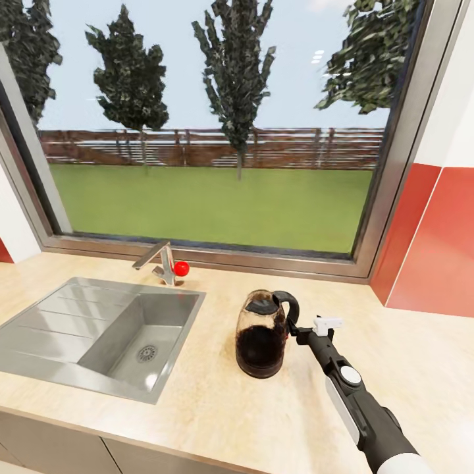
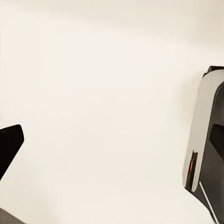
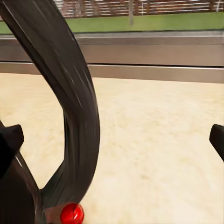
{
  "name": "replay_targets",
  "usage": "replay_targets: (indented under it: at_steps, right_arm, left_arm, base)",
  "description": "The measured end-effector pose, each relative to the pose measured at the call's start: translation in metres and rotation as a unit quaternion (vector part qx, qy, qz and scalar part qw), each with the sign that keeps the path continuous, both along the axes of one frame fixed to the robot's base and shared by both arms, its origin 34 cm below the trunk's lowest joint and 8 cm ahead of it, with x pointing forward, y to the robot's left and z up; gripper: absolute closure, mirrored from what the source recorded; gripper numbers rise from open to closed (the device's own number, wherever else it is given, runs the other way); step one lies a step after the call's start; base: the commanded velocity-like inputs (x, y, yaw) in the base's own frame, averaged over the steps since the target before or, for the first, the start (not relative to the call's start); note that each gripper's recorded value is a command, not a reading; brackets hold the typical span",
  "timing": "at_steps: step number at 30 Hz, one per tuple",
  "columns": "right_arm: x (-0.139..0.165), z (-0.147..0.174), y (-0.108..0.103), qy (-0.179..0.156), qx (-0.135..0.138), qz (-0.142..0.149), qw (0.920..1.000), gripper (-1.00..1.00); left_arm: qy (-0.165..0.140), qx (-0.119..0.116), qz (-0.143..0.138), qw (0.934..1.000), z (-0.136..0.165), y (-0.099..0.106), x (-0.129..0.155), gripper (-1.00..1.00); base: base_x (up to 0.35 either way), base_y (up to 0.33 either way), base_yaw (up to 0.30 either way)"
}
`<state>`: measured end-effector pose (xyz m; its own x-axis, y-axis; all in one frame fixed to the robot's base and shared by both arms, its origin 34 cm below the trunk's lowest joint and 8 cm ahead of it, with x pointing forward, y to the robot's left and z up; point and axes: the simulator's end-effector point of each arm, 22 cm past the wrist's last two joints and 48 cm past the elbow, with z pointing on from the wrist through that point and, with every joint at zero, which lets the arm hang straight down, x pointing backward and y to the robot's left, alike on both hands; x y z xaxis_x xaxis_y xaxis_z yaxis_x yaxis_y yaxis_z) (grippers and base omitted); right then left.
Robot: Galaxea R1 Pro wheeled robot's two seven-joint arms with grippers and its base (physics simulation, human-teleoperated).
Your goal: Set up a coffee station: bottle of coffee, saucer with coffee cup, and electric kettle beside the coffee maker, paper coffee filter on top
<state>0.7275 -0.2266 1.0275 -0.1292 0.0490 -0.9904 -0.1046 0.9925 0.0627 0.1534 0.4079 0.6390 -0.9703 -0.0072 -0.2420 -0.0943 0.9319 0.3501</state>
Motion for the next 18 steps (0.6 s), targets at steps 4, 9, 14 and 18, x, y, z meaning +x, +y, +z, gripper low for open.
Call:
replay_targets:
  at_steps: [4,9,14,18]
  right_arm:
    - [0.0001,0.0000,0.0003,0.000,0.000,0.000,1.0000,-1.00]
    - [0.0001,0.0001,0.0005,0.000,0.000,0.000,1.0000,-1.00]
    - [0.0001,0.0001,0.0004,-0.001,0.000,0.000,1.0000,-1.00]
    - [0.0000,0.0001,0.0005,-0.001,0.000,0.000,1.0000,-1.00]
  left_arm:
    - [0.000,0.000,0.000,1.0000,-0.0001,-0.0003,0.0000,-1.00]
    - [0.000,-0.001,0.000,1.0000,-0.0004,-0.0017,0.0001,-1.00]
    - [0.000,-0.001,0.000,1.0000,-0.0004,-0.0016,0.0000,-1.00]
    - [0.000,-0.001,0.000,1.0000,-0.0003,-0.0012,0.0000,-1.00]
  base:
    - [0.017,0.000,0.000]
    - [0.004,0.000,0.000]
    - [0.001,0.000,0.000]
    - [0.019,0.004,0.000]
